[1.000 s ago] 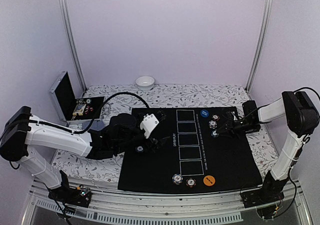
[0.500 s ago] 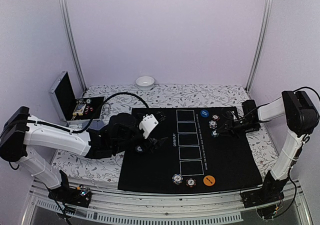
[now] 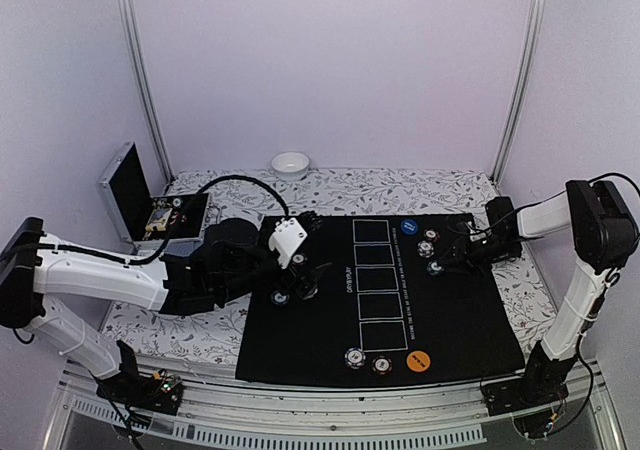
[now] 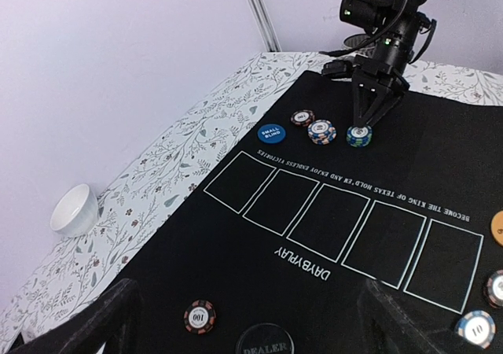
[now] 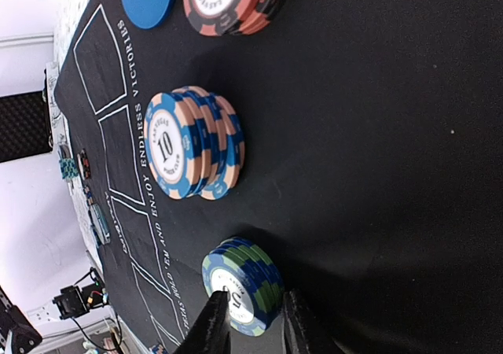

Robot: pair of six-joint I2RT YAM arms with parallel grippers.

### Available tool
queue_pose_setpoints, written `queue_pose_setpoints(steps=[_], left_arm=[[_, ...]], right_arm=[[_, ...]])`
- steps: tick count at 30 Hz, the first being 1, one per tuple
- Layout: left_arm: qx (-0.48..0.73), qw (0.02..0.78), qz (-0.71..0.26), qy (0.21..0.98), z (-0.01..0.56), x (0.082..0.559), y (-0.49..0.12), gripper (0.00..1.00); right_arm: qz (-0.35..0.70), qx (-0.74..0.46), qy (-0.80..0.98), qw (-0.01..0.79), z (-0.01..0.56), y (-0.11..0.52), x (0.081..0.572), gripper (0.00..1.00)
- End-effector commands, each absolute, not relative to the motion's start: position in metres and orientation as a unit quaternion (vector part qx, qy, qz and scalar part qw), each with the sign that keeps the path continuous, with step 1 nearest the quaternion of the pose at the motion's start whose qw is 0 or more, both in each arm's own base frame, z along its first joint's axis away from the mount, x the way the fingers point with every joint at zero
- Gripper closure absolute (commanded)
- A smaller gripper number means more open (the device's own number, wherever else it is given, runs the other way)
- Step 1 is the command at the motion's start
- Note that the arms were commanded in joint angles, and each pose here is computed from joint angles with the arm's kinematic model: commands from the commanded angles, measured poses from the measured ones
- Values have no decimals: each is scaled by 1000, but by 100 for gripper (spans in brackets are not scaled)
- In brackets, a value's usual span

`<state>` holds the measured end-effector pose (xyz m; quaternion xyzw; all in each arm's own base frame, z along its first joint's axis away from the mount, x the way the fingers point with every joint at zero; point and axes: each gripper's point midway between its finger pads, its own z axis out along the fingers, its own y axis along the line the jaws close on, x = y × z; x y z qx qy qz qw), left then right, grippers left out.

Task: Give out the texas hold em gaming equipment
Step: Place the poker chips pile in the small blind area, then pick up the pile of poker chips from the pile of poker chips.

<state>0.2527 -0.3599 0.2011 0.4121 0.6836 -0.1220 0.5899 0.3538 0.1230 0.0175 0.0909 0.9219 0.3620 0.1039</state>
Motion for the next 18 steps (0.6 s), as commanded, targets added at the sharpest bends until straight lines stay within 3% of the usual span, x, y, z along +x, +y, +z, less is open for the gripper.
queue_pose_setpoints(steps=[1, 9, 12, 16, 18], left_arm=[[408, 586, -114, 691, 198, 254, -349, 2], [391, 591, -104, 698, 206, 259, -342, 2], [346, 562, -102, 744, 204, 274, -327, 2], [285, 523, -102, 796, 203, 286, -305, 2], [259, 510, -94, 815, 204, 292, -290, 2]], right_arm=[[319, 106, 938, 91, 4, 109, 349, 69], [288, 102, 946, 112, 19, 101, 354, 62], [268, 86, 951, 131, 38, 103, 358, 57], [235, 72, 954, 173, 74, 99, 360, 47], [213, 64, 955, 195, 93, 95, 359, 36]])
